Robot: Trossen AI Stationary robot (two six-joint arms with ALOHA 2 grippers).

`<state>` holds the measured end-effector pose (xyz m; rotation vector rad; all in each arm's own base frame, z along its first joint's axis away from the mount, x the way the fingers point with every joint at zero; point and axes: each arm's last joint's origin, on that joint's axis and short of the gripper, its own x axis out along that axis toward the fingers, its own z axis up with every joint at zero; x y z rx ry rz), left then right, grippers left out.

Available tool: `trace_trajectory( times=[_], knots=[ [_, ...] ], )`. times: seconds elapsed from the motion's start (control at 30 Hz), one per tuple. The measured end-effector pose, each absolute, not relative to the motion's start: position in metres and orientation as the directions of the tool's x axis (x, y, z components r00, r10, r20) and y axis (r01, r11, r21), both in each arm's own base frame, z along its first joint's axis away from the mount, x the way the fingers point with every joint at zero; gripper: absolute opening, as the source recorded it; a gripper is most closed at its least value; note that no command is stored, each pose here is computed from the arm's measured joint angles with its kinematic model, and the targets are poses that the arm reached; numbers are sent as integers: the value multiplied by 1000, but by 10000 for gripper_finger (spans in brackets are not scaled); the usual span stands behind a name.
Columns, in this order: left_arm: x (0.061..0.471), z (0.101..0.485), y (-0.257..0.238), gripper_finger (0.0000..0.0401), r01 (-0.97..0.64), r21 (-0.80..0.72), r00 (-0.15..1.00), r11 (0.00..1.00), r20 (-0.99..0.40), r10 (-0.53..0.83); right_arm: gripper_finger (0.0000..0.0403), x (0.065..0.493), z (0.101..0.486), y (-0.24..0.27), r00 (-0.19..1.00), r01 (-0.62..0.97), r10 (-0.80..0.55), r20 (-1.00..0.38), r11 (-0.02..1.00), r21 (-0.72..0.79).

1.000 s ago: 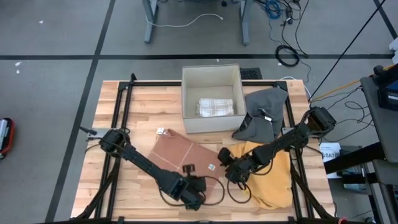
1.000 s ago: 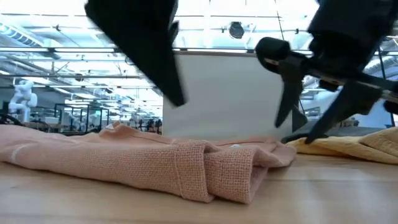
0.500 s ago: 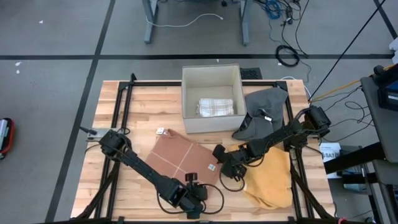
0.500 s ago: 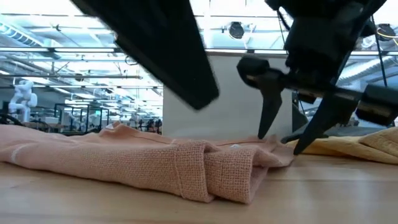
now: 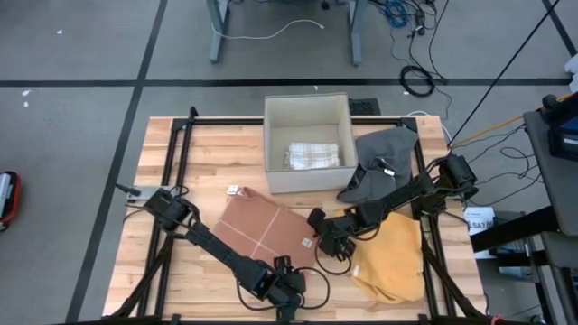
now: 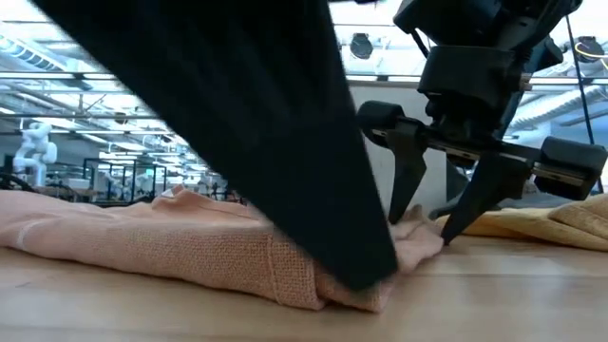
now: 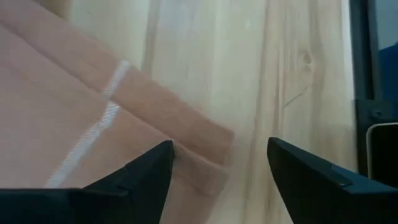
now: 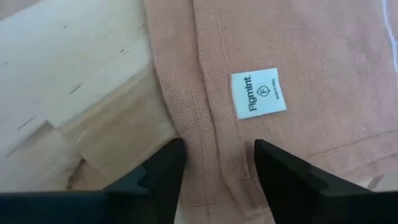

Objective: Fold towel
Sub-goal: Fold the light brown towel

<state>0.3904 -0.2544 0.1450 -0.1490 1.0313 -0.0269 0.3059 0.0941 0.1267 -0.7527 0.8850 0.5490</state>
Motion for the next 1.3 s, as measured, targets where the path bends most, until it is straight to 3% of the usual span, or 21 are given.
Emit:
trace_trajectory(
  times=[0.37,0.57,0.7,0.77,1.0,1.3],
  knots=[
    [392,129,-250,251,-67,-15,515,998,-857,22,88,307,126,94,534,-684,123,-837,644,-342],
    [393,122,-245,143,-87,12,481,996,-875,52,10,307,126,94,535,-681,116,-837,646,-346],
    [392,122,-247,46,14,21,469,1000,-883,12,8,306,125,93,522,-679,110,-846,654,-334],
    [390,124,-250,17,67,32,469,997,-883,-3,5,304,125,93,510,-679,106,-853,659,-324],
    [393,141,-267,10,171,54,493,984,-869,-38,2,289,143,95,441,-704,201,-875,681,-199],
    [391,179,-291,9,170,109,575,979,-818,-9,1,263,195,103,478,-717,334,-813,683,-140]
  ],
)
